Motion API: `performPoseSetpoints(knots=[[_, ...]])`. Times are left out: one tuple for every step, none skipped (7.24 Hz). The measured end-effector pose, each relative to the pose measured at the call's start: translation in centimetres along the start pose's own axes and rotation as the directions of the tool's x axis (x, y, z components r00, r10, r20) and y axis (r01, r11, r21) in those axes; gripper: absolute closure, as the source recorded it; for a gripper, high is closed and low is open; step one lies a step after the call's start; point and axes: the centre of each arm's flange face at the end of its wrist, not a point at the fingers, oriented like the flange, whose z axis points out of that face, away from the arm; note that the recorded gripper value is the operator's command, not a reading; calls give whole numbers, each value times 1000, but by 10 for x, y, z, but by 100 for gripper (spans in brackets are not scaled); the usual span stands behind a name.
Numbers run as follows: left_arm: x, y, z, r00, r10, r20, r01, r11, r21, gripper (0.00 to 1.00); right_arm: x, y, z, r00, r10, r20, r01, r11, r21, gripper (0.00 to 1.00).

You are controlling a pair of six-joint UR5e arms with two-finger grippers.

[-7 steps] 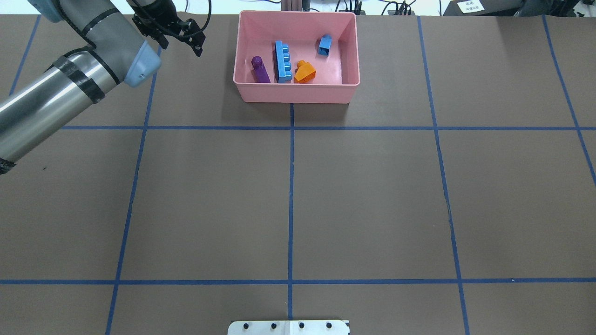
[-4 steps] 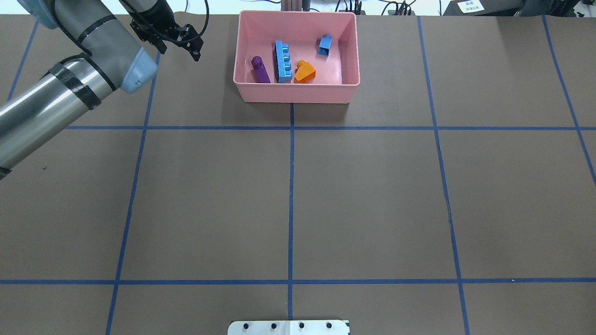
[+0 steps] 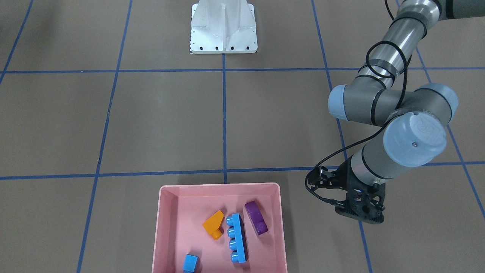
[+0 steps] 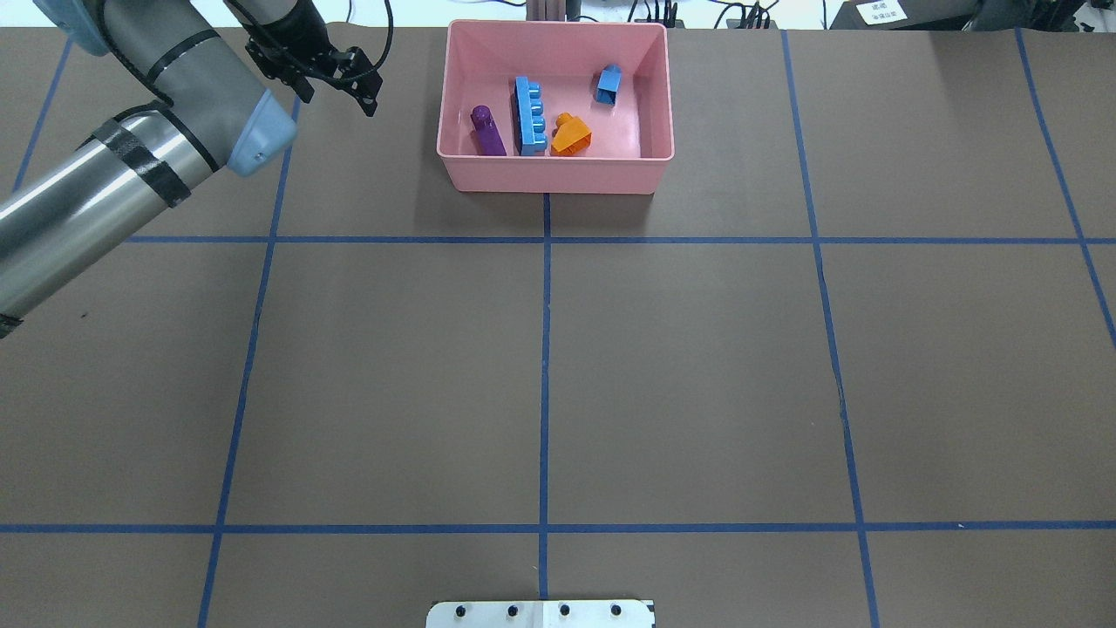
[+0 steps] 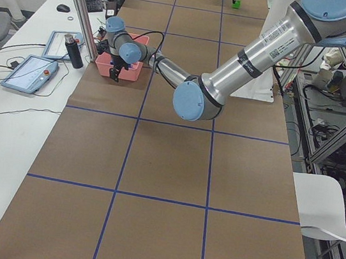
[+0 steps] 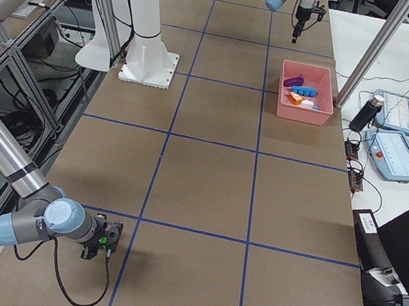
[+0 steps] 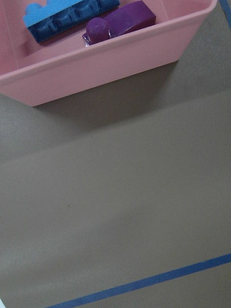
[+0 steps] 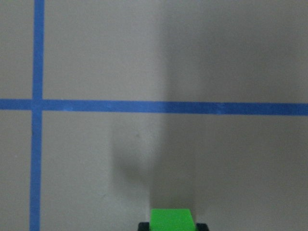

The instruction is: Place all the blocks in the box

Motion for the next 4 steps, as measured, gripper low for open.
performPoseSetpoints(knots=[[0,0,0,1000,0,-1,0,1000,0,0,-10,-46,-2,999,29,45,-31,999,32,100],[2,0,-2,1000,2,-3,-2,1000,3,0,-19,-106,-9,996,60,69,-64,996,60,100],[4,0,-5,1000,4,-5,-4,1000,8,0,-32,-172,-20,993,86,76,-91,993,75,100],[5,0,-8,1000,3,-6,-3,1000,12,0,-50,-239,-35,991,110,76,-116,990,82,100]])
